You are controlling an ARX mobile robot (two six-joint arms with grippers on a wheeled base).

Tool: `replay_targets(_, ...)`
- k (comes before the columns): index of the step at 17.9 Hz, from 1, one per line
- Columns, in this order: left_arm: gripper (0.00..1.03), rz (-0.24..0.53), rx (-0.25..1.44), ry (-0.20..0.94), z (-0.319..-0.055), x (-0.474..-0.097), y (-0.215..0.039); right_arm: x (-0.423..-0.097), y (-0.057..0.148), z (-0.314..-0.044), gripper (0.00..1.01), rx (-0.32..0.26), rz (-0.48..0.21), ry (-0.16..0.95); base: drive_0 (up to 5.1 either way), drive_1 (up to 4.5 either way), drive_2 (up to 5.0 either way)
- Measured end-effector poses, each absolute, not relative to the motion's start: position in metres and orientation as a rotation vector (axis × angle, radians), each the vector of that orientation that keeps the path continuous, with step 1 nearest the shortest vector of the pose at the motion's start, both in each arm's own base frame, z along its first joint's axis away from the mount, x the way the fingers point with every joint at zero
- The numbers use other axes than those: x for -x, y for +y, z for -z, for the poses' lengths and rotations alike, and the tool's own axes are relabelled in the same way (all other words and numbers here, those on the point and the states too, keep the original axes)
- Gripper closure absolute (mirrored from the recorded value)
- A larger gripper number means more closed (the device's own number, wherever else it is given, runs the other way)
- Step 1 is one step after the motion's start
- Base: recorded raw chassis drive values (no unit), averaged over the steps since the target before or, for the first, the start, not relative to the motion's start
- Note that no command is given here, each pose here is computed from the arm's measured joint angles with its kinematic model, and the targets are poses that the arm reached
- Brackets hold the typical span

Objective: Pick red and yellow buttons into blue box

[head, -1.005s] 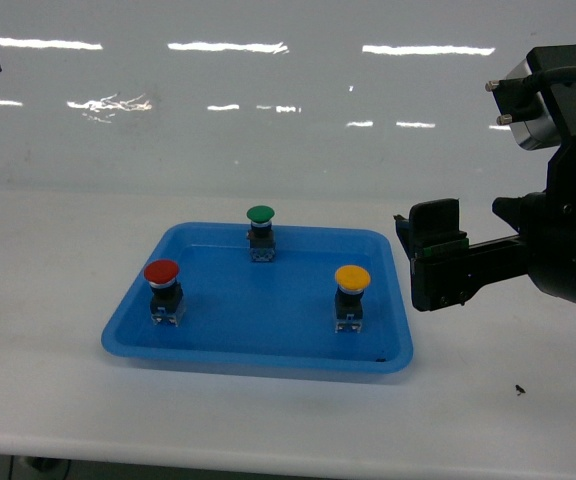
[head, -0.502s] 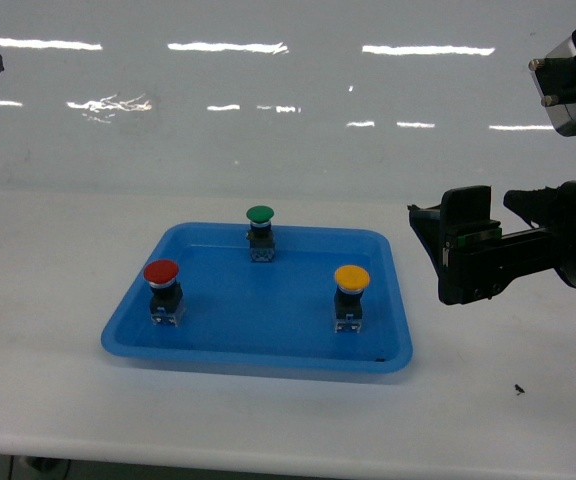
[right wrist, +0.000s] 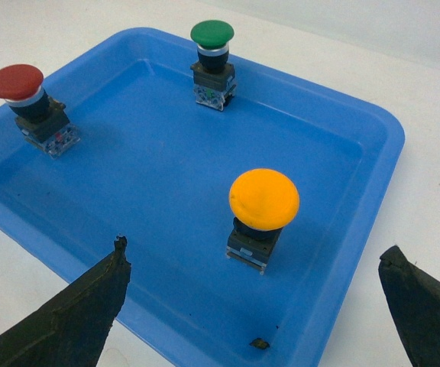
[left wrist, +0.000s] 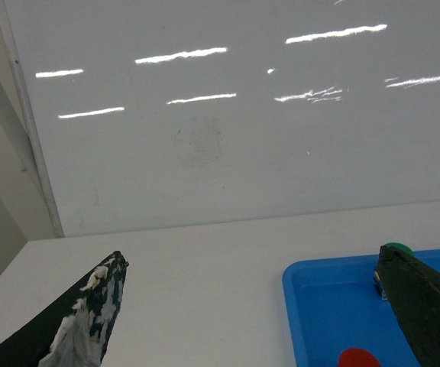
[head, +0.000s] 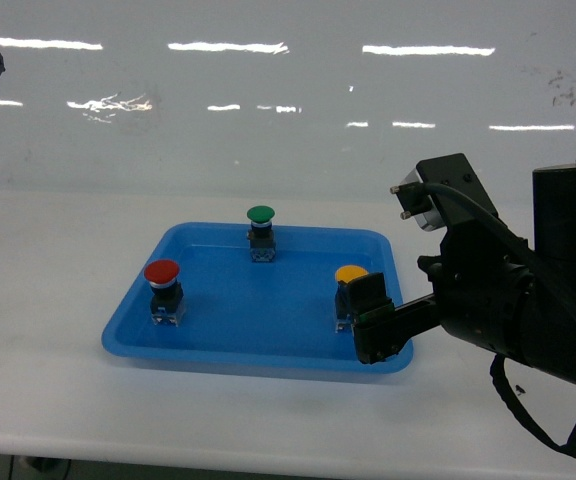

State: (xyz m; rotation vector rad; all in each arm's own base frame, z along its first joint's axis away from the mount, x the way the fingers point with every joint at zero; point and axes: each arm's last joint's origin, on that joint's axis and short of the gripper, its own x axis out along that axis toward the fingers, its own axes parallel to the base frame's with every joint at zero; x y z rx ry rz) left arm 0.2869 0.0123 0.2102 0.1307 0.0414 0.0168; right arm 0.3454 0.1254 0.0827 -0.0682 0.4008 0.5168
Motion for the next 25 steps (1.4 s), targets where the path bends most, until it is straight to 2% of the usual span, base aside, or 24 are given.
replay_targets(3, 0.05, -0.017, -0.131, 0.042, -0.210, -0.287, 0.012, -0.357, 0.129, -0.068, 0.03, 0.077, -0.510, 0.446, 0.0, 0.00, 0.0)
replay_targets(11, 0.05, -0.017, -0.131, 0.042, -0.210, -0.287, 0.012, -0.364, 0.132, -0.061, 0.03, 0.083, -0.509, 0.464, 0.0, 0.00, 0.0)
replay_targets(14, 0.05, -0.017, -0.131, 0.041, -0.210, -0.287, 0.012, -0.373, 0.141, -0.061, 0.03, 0.093, -0.526, 0.443, 0.0, 0.00, 0.0)
replay_targets(18, 0.05, -0.017, -0.131, 0.043, -0.210, -0.287, 0.012, -0.377, 0.156, -0.049, 0.03, 0.116, -0.556, 0.471, 0.0, 0.00, 0.0)
replay_targets(25, 0.05, -0.017, -0.131, 0.043, -0.210, -0.287, 0.012, -0.388, 0.159, -0.040, 0.03, 0.144, -0.523, 0.485, 0.0, 0.00, 0.0)
